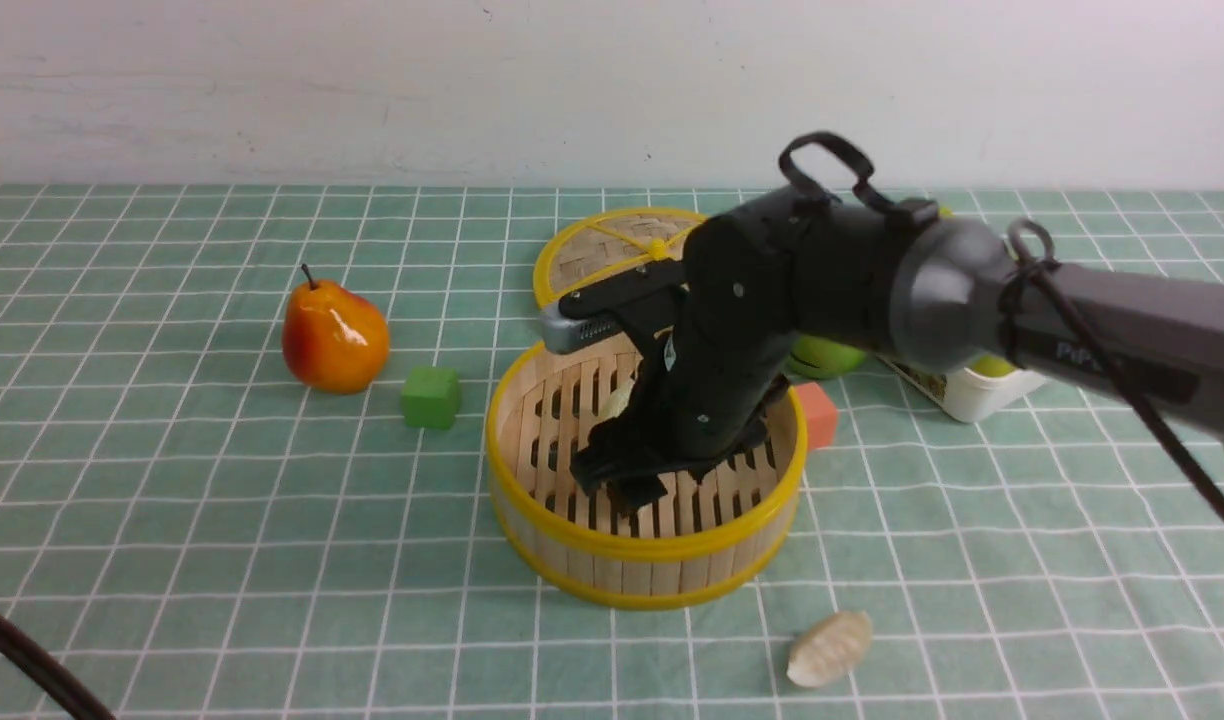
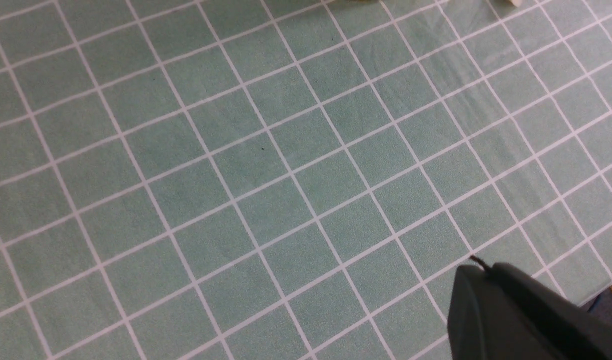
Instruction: Put the dumplings into the steamer on the table with the blue tablecloth.
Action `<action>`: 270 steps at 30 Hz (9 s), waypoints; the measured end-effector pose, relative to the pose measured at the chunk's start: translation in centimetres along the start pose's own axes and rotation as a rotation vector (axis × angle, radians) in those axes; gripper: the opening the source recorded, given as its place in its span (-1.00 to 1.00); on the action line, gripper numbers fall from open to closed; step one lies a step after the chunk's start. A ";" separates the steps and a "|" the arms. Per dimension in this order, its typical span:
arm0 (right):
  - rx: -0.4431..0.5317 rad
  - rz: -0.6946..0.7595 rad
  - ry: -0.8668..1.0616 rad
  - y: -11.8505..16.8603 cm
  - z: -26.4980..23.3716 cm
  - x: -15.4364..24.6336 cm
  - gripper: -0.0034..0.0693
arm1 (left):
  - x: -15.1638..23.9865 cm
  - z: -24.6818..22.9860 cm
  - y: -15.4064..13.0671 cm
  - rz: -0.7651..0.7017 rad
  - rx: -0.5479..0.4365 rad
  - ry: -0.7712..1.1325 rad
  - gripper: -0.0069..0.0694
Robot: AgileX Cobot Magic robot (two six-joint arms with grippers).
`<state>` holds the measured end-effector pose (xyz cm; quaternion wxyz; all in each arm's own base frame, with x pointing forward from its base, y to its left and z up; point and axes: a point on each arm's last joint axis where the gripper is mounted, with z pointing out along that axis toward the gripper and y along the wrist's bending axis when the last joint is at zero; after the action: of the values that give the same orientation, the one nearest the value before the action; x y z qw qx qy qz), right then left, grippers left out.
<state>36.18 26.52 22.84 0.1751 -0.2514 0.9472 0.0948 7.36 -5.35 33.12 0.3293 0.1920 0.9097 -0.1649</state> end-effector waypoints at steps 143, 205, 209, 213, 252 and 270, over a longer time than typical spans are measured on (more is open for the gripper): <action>-0.076 0.028 -0.915 -2.1 -27.2 21.7 -0.96 | 4.6 1.0 0.9 -0.071 0.080 -0.439 -0.62; 0.454 0.414 -0.908 -7.5 -10.9 39.0 -0.96 | 4.6 1.0 0.9 -0.071 0.080 -0.436 -0.45; 0.454 0.414 -0.908 -7.5 -10.9 39.0 -0.96 | 4.6 1.0 0.9 -0.071 0.080 -0.436 -0.44; 0.454 0.414 -0.908 -7.5 -10.9 39.0 -0.95 | 4.6 1.0 0.9 -0.071 0.080 -0.436 -0.44; 0.452 0.416 -0.907 -7.5 -10.9 39.0 -0.95 | 13.3 8.3 6.5 -0.428 -0.407 -0.650 -0.86; 0.452 0.416 -0.907 -7.5 -10.9 39.0 -0.91 | 13.4 8.3 6.5 -0.397 -0.419 -0.629 -0.86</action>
<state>5.25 -0.08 17.35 0.5933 0.0511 0.8031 0.0202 5.27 -0.01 17.01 0.5847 -0.1175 0.7980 -0.0871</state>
